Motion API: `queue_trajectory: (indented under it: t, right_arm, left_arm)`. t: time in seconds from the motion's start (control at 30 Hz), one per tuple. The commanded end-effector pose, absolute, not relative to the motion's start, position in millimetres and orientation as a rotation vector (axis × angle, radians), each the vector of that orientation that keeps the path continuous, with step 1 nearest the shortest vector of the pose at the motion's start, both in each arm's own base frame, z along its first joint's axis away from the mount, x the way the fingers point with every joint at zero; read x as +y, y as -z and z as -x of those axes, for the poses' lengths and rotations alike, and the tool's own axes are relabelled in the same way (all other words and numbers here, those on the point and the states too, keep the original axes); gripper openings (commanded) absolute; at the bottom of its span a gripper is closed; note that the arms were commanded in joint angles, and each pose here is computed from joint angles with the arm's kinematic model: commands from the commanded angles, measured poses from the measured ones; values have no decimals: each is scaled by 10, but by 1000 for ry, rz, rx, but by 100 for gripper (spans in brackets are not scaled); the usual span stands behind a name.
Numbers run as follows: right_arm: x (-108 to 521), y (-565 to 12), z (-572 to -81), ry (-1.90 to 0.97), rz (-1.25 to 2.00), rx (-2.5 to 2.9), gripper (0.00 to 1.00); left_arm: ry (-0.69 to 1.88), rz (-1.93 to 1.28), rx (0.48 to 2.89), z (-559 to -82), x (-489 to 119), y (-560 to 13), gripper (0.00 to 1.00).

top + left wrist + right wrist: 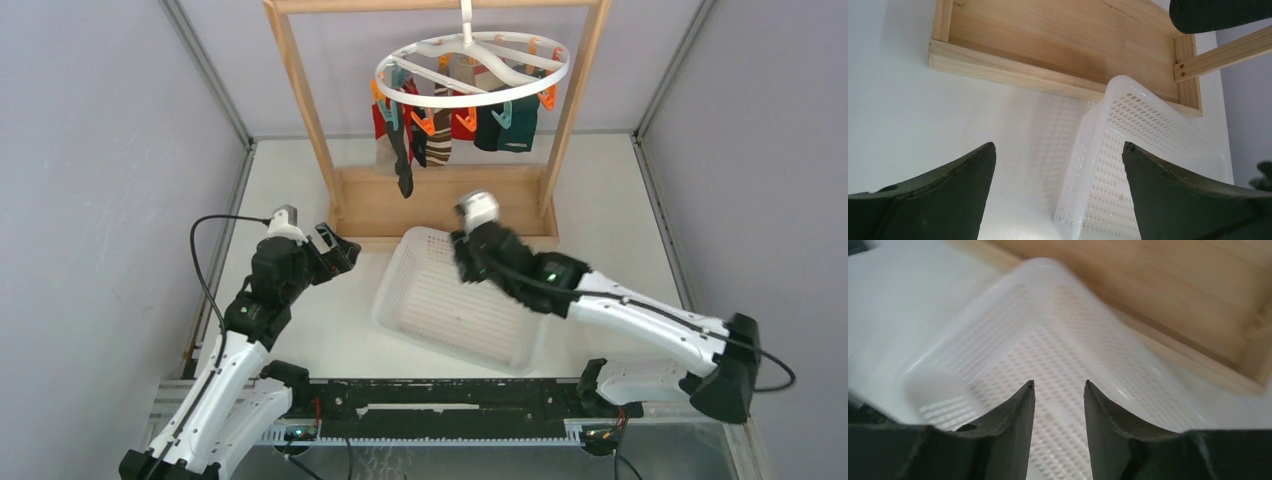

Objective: Remove the socks clipped to the hanger
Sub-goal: Move the bin to the center of the board.

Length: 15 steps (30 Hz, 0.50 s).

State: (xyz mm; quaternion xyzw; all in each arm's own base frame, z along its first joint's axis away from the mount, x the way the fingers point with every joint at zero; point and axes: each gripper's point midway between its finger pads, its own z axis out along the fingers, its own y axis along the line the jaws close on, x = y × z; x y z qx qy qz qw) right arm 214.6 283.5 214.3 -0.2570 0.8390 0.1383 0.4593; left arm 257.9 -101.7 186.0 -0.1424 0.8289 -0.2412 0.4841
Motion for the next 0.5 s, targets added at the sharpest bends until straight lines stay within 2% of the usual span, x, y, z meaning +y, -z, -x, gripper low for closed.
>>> queue_trajectory:
  t: [0.0,0.03,0.1,0.27,0.47]
  right_arm:
    - [2024,-1791,-2261,-313,249,2300,55]
    - [1802,-1743,-2291,-269,157,2321,63]
    - [1395,-1681,-2324,-178,6,2338,69]
    - [783,-1563,-2280,-38,-221,2332,73]
    - [745,-1289,-2271,-34,-351,2405,73]
  left_arm:
    - [605,298,1944,-2672,-1078,-2203,100]
    - [608,286,1944,-2675,-1100,-2221,100]
    - [612,260,1952,-2686,-1155,-2244,100]
    - [543,202,1999,-2763,-1243,-2200,100]
    - [425,154,2097,-2872,-1347,-1971,100]
